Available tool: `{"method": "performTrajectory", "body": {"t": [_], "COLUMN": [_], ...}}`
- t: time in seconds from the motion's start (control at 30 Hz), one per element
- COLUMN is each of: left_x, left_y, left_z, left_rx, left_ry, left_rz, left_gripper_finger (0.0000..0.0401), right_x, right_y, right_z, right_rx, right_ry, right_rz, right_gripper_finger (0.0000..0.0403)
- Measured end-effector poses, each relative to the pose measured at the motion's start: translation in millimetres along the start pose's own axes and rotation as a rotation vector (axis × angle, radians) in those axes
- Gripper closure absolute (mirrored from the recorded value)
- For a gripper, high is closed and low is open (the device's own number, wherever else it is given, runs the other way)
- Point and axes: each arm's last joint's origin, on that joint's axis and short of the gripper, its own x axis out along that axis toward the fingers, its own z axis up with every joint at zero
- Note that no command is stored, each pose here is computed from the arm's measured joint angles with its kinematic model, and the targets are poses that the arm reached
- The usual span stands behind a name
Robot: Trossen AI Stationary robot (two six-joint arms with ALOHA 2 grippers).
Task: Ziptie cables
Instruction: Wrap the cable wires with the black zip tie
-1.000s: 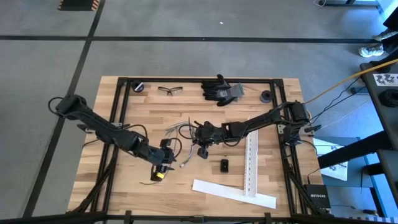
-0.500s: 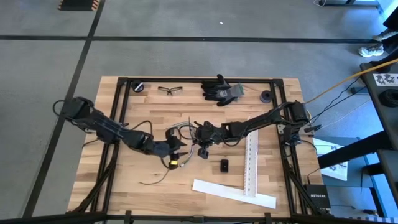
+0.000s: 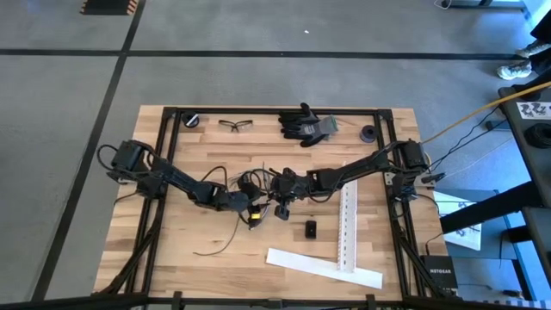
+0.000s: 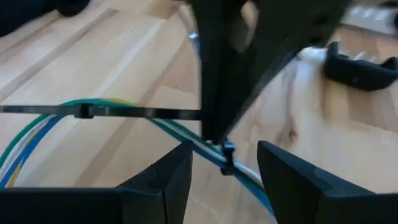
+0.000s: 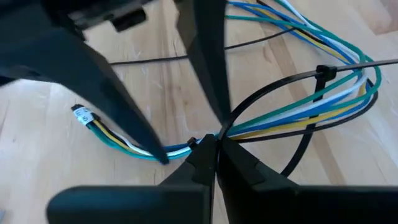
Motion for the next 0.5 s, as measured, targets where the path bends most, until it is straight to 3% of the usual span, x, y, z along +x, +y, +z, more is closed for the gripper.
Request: {"method": "performTrajectory", "body": {"t": [0.27,0.33,0.5], "left_x": [21,21,19], "left_y": [12,13,8], "left_z": [-12,-14,-18], "left_rx": [-0.01,0.021,0.079], "left_ry": [0.013,0.029,0.113], "left_rz": [0.048,0.053,0.045], "left_gripper_finger": [0.0244,0.0271,0.0384], "right_x": [0,0,0], "right_y": [0,0,0], "right_z": [0,0,0], "right_rx": [0.0,-0.002,-0.021], "right_ry": [-0.002,-0.001,0.004], "right_rz": [0.0,-0.001,-0.002], "right_gripper_finger": [0.0403,0.0403,0.0403]}}
